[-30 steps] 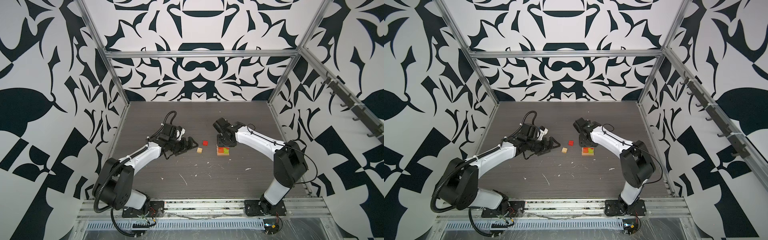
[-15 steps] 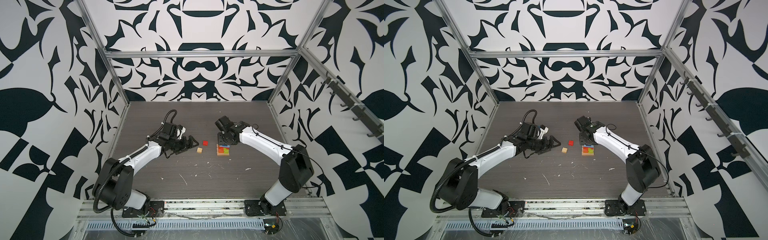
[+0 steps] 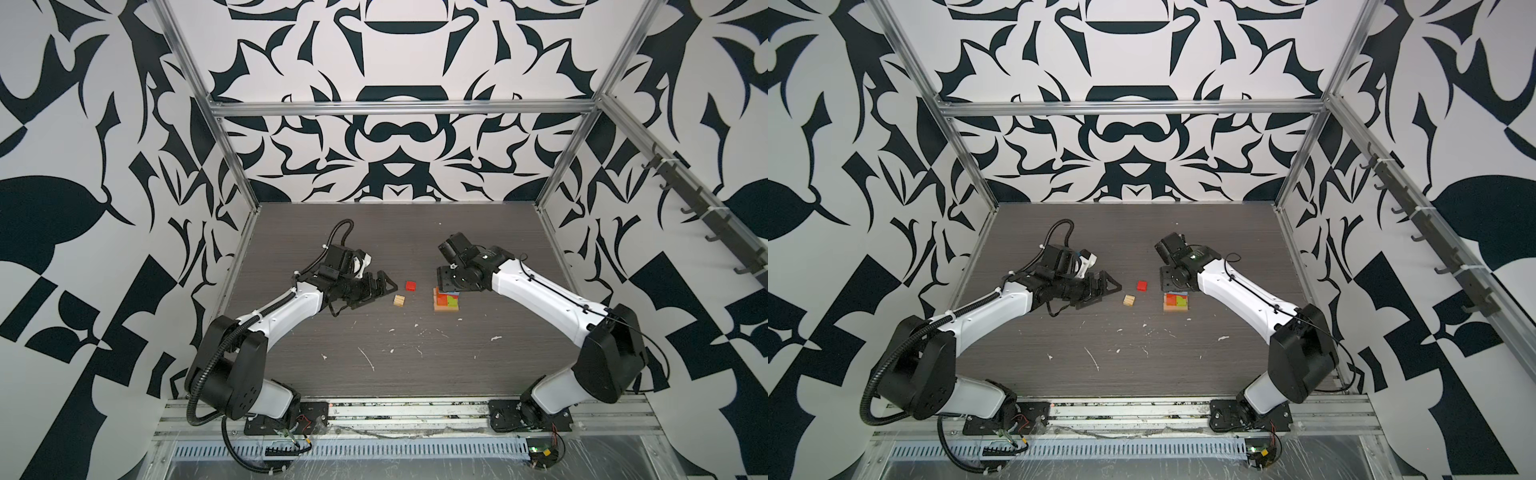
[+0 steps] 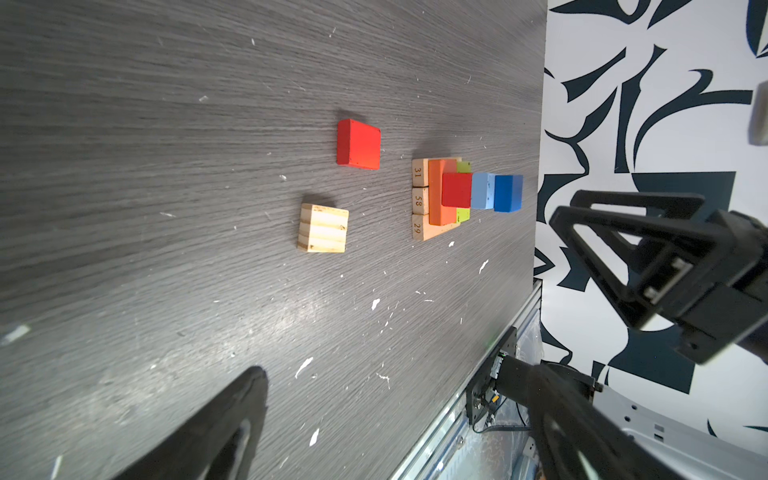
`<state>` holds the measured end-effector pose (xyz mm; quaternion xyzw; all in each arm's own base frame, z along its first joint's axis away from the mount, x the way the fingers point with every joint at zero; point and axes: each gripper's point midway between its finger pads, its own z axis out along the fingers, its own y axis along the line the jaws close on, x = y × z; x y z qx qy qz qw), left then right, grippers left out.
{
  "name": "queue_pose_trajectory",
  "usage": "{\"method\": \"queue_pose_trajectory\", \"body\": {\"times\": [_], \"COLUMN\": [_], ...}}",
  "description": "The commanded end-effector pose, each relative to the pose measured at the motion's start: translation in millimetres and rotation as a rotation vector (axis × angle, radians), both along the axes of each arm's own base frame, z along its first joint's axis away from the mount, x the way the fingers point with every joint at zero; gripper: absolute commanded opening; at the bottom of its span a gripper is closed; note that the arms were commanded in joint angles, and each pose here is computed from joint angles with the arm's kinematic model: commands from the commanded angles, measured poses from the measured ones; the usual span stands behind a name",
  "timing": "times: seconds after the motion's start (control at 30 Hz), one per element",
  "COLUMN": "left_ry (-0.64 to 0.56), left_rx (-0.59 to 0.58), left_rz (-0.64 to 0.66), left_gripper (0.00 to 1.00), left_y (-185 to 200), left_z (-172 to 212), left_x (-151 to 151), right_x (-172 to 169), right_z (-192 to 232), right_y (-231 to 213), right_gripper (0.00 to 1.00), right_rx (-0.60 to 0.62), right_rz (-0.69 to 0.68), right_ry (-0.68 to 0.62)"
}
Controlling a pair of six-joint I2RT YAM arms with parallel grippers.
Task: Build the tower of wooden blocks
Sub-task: 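Move the right gripper to the natural wood cube and close on it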
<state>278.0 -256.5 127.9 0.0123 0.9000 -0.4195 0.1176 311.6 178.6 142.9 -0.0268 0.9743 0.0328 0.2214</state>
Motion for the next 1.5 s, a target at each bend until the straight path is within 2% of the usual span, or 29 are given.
{"method": "queue_pose_trajectory", "body": {"times": [0.0, 0.27, 0.5, 0.67, 0.87, 1.2, 1.47], "left_ry": [0.006, 0.006, 0.012, 0.016, 0.014, 0.011, 0.016], "left_rx": [0.004, -0.013, 0.014, 0.016, 0.023, 0.025, 0.029], "left_rz": [0.013, 0.031, 0.091, 0.149, 0.191, 0.206, 0.203], "left_gripper": [1.00, 1.00, 1.00, 1.00, 1.00, 1.00, 1.00], "left_y": [-2.4, -1.7, 17.4, 37.4, 54.7, 61.5, 61.9], "left_z": [-1.9, 1.5, -0.5, -0.7, 1.9, 3.6, 3.6], "left_x": [5.1, 3.9, 3.6, 6.4, 8.5, 8.5, 6.8], "right_x": [-2.8, -2.2, -2.2, -5.4, -10.8, -9.4, -0.1], "right_z": [16.7, 29.1, 26.2, 13.6, -13.0, -58.0, -76.2], "right_y": [16.3, 57.9, 91.4, 115.9, 137.1, 155.5, 157.0], "right_gripper": [0.71, 0.69, 0.68, 0.67, 0.67, 0.63, 0.61], "right_rx": [0.061, 0.097, 0.100, 0.129, 0.107, 0.068, 0.045], "right_rz": [0.081, 0.196, 0.254, 0.229, 0.172, 0.089, 0.054], "right_ry": [-0.017, -0.013, 0.006, 0.043, 0.084, 0.105, 0.090]}}
